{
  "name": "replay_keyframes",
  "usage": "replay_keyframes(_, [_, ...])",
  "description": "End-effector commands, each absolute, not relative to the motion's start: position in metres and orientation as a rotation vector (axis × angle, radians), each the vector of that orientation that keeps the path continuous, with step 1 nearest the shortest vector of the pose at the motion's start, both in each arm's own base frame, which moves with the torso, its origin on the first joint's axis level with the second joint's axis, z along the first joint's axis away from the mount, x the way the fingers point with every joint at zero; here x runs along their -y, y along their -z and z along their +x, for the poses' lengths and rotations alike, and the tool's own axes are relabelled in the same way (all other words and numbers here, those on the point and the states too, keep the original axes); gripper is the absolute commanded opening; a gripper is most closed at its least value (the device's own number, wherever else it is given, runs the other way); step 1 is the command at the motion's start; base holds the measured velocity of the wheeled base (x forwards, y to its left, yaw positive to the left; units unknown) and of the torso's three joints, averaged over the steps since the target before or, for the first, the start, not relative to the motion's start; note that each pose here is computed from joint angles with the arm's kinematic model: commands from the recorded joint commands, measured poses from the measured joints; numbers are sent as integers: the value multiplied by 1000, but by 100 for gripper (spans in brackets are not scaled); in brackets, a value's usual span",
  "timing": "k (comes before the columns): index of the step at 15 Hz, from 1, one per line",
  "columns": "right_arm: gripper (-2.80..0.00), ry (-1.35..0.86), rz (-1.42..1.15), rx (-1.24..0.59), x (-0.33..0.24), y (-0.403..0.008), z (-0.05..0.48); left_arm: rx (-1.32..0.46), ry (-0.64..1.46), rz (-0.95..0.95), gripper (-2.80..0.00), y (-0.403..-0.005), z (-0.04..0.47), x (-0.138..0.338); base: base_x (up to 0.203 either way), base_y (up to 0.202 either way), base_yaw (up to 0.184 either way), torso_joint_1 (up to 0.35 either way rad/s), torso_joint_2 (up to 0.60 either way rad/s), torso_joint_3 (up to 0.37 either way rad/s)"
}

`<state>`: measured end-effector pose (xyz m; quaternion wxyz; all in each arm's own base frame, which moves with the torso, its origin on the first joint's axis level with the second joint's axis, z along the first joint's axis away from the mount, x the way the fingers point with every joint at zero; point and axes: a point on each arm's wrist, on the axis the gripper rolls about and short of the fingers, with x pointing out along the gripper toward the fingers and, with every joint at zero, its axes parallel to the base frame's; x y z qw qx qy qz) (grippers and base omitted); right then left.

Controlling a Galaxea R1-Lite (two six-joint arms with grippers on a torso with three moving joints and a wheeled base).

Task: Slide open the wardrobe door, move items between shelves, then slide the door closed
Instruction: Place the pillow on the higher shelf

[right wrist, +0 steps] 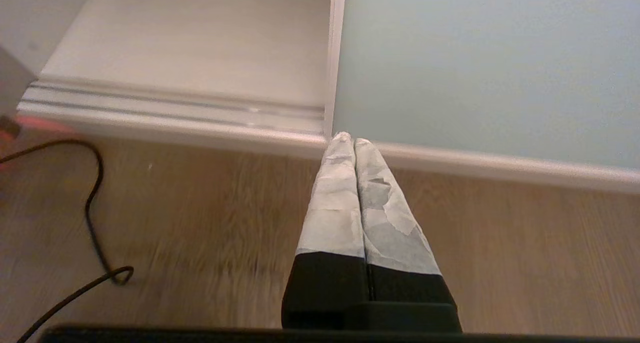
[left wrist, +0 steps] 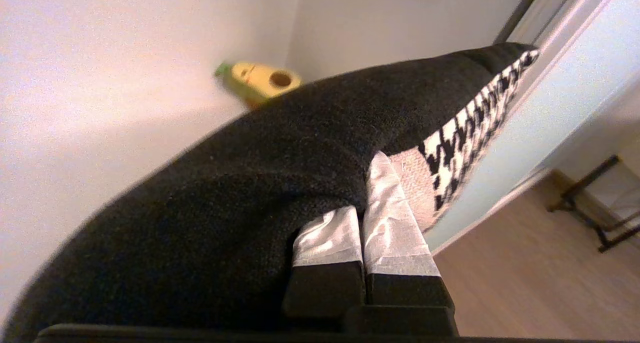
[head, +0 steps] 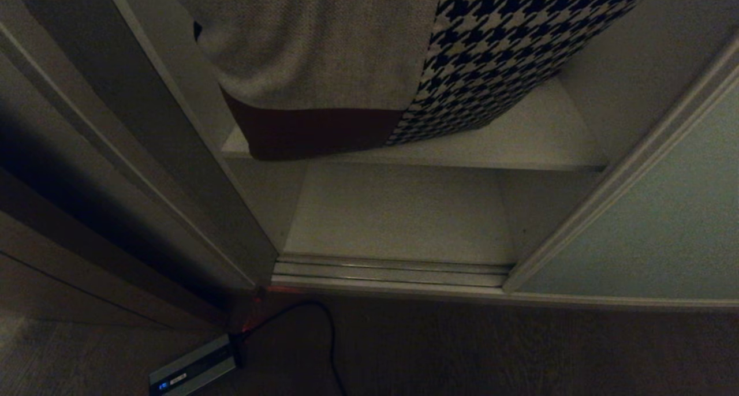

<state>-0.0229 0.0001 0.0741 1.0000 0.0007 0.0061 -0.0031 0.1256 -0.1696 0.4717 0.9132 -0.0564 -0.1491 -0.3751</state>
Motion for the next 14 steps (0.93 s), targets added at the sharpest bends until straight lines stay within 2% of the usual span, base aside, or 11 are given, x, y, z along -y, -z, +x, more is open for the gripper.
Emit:
replay_keyframes(1, [-280, 6, 2, -16, 0, -73, -23, 318, 777, -109, -280, -472, 125, 169, 193, 0, 0, 2, 2, 0])
replay_keyframes(14, [-280, 6, 2, -17, 0, -73, -23, 300, 768, -99, -280, -464, 141, 186, 194, 0, 1, 3, 4, 0])
